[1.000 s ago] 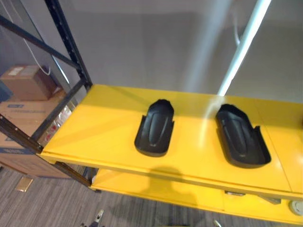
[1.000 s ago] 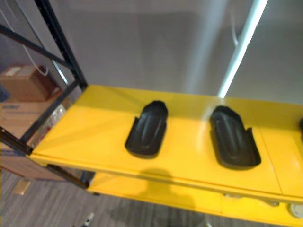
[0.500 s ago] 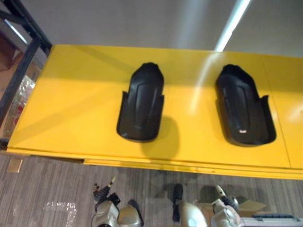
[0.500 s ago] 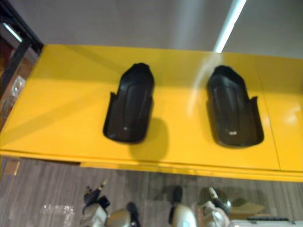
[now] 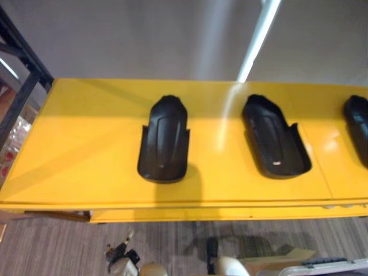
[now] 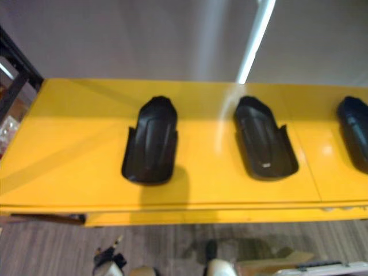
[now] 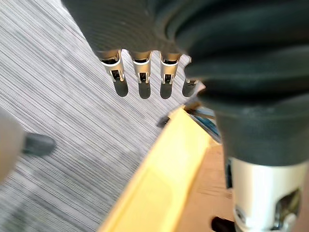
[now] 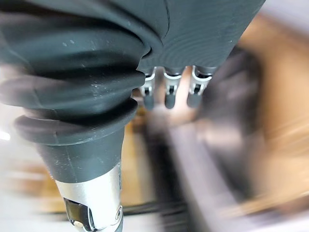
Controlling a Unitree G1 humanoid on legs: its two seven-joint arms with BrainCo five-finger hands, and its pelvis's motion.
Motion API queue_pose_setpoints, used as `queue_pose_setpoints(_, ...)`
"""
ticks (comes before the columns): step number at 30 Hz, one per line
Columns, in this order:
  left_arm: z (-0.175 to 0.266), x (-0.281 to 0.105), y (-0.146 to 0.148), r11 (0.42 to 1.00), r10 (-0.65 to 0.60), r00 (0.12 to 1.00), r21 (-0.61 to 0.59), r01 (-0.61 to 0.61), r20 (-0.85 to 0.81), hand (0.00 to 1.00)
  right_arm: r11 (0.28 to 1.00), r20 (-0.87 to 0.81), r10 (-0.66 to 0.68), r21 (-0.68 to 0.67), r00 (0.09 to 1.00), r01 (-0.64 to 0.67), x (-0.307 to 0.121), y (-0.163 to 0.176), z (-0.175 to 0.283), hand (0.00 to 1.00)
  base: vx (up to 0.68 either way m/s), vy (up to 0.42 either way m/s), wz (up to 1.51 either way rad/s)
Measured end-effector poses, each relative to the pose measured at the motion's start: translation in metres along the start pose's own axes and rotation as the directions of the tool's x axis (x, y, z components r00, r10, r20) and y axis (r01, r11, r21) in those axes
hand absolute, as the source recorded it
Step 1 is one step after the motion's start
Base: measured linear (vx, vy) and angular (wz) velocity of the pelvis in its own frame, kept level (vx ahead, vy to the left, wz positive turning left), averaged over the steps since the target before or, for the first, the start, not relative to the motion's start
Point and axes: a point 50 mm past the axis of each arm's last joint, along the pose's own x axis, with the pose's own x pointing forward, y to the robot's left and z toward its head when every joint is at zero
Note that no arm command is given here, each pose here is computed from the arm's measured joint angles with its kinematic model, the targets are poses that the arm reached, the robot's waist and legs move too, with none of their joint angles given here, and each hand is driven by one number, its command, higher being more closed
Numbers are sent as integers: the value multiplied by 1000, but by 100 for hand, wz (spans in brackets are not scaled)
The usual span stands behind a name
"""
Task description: Walk over and take plastic housings, then place them on the shelf
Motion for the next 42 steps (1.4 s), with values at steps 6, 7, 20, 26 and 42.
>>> queue_pose_setpoints(6,-6,1,14,1000,23,1000,11,-23,-18,0,843,378,356,265,855,-468,-44,85,82,0,53,-56,-2)
queue_pose_setpoints(7,-5,1,14,1000,23,1000,11,-23,-18,0,831,376,373,272,848,-486,-47,90,81,0,12,-17,7)
queue_pose_setpoints(20,-4,10,52,989,102,994,107,-104,24,0,94,658,732,162,179,-982,-178,204,162,0,-49,-5,17)
queue_pose_setpoints(26,-18,10,70,976,128,992,179,-123,-16,0,-291,682,624,-251,-382,-923,-261,215,201,0,-98,8,17)
queue_pose_setpoints(42,-19,10,77,950,63,998,304,-66,19,0,-311,169,254,-918,-952,-246,-319,187,183,0,-51,6,9)
